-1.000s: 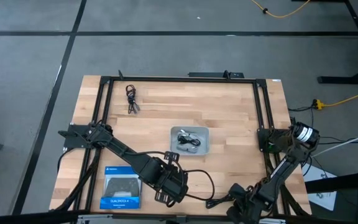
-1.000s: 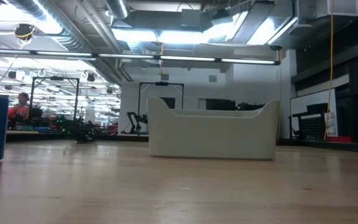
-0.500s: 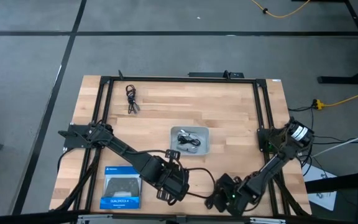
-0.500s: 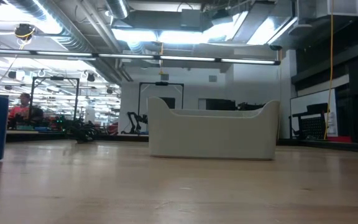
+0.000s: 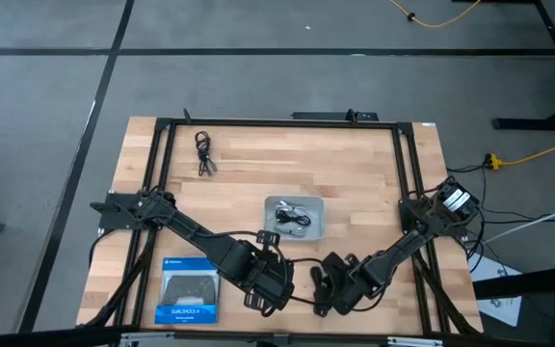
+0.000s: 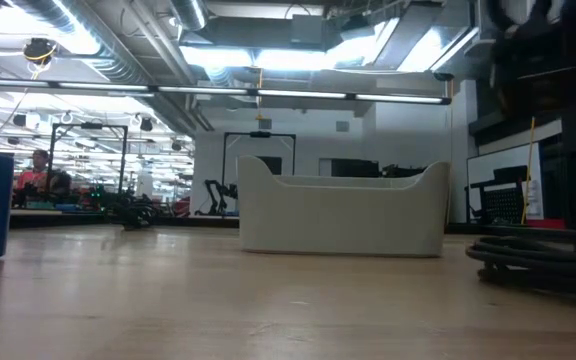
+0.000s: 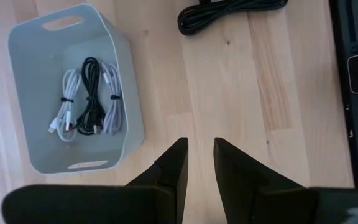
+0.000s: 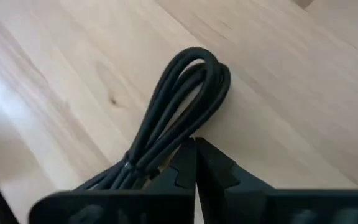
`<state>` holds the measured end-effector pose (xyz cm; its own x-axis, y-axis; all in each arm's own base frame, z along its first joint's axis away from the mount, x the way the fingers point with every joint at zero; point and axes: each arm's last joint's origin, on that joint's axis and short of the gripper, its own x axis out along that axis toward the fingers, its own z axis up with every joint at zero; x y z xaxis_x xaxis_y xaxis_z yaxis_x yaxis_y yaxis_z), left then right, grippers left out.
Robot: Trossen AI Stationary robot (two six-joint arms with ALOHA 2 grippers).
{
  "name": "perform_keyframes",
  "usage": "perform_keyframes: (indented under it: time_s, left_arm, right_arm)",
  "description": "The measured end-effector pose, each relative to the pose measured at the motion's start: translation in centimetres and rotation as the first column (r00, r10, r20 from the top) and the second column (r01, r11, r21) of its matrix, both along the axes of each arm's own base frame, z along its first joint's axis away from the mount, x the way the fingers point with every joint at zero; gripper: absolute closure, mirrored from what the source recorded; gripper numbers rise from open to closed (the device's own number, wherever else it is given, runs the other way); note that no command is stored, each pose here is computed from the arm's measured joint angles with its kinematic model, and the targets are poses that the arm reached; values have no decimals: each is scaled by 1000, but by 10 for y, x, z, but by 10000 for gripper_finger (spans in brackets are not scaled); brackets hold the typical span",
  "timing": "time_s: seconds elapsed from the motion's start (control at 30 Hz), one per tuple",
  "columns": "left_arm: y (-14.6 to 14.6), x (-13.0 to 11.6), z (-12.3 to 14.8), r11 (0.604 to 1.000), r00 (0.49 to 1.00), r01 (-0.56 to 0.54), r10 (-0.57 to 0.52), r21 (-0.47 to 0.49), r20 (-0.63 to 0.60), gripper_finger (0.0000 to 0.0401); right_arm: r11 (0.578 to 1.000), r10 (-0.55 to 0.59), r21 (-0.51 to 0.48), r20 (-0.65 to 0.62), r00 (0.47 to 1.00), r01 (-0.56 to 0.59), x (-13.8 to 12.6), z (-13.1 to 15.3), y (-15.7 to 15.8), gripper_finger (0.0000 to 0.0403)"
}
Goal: Pick and place USB-C Cables
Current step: Put the bottom black charger into the gray bin
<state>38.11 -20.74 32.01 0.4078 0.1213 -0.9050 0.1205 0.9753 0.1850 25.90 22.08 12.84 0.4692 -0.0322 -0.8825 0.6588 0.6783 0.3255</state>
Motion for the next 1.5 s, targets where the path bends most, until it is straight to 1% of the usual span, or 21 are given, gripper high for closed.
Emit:
perform_keyframes:
  time_s: [0.13,0.27,0.33,0.43,0.53,0.7,0.83,0.97,1.1,1.17,1.27,1.37,1.5]
  left_arm:
    - [0,0,0,1000,1000,-2,2,-1,0,332]
    - [0,0,0,1000,1000,-3,3,-1,1,332]
    - [0,0,0,1000,1000,-3,3,-1,1,332]
    - [0,0,0,1000,1000,-3,3,-1,1,332]
    - [0,0,0,1000,1000,-3,3,-1,1,332]
    - [1,0,0,1000,1000,-4,4,18,9,332]
    - [1,1,0,1000,1000,-7,7,23,12,332]
    - [1,1,0,1000,1000,-7,7,23,12,332]
    - [1,1,0,1000,1000,-7,7,24,12,332]
    - [1,1,0,1000,1000,-7,7,23,12,332]
    - [1,1,0,1000,1000,-7,6,24,12,332]
    - [1,1,0,1000,1000,-7,6,24,12,332]
    - [1,1,0,1000,1000,-7,6,24,12,332]
  right_arm:
    - [996,65,60,-62,996,-61,0,0,1,401]
    - [990,103,105,-77,992,-95,-3,0,6,400]
    - [981,135,150,-62,989,-125,-5,2,14,401]
    - [963,172,208,6,985,-169,-6,5,26,401]
    - [951,184,239,66,981,-194,-7,9,35,401]
    - [965,144,199,138,980,-169,-4,11,36,401]
    - [981,101,146,161,982,-125,4,11,26,402]
    - [981,139,108,188,972,-162,10,15,22,402]
    - [972,178,112,233,956,-208,12,35,28,403]
    - [966,201,119,212,956,-229,10,41,34,403]
    - [966,222,108,128,967,-236,1,47,41,403]
    - [977,186,95,58,981,-191,-9,51,46,403]
    - [988,122,89,45,991,-126,-16,46,50,403]
